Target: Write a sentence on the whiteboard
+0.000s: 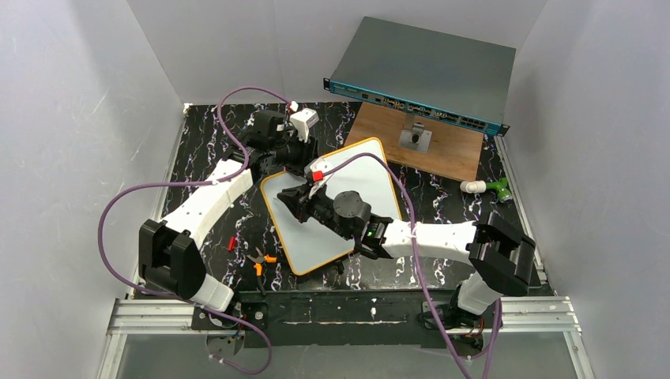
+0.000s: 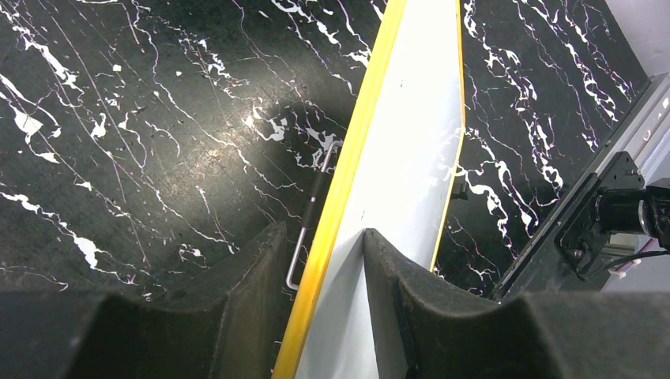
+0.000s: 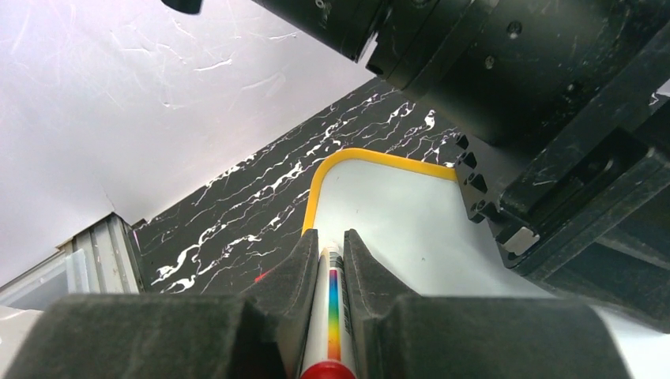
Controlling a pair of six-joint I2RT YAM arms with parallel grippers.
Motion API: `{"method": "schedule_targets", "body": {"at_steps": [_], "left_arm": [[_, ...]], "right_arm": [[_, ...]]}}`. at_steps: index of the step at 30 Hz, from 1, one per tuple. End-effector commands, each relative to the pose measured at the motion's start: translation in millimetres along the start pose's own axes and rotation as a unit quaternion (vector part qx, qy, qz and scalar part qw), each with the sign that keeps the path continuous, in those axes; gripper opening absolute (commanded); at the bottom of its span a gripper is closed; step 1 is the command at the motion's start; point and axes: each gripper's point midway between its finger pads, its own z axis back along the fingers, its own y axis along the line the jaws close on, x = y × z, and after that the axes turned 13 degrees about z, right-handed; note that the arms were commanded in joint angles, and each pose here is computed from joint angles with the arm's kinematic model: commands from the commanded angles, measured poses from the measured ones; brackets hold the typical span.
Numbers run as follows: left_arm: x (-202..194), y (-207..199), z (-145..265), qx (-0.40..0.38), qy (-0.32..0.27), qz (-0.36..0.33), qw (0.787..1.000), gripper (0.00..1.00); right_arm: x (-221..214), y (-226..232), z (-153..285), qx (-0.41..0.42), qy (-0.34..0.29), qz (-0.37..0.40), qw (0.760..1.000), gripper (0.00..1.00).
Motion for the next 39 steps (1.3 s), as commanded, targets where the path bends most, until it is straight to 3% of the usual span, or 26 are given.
{"method": "schedule_targets", "body": {"at_steps": [1, 28, 39], "left_arm": [[27.4, -9.4, 18.2, 0.000, -0.057, -0.037, 0.998, 0.00], [27.2, -9.9, 18.4, -0.001, -0.058, -0.038, 0.998, 0.00], [24.7, -12.0, 18.7, -0.003, -0.055, -0.038, 0.998, 0.00]], "right_arm": [[10.0, -3.1, -4.7, -0.013, -0.027, -0.013, 0.999, 0.01], [-30.8, -12.5, 13.4, -0.036, 0.030, 0.001, 0.999, 0.01], [-20.7, -14.4, 9.3, -0.049, 0.024, 0.003, 0.999, 0.01]]}}
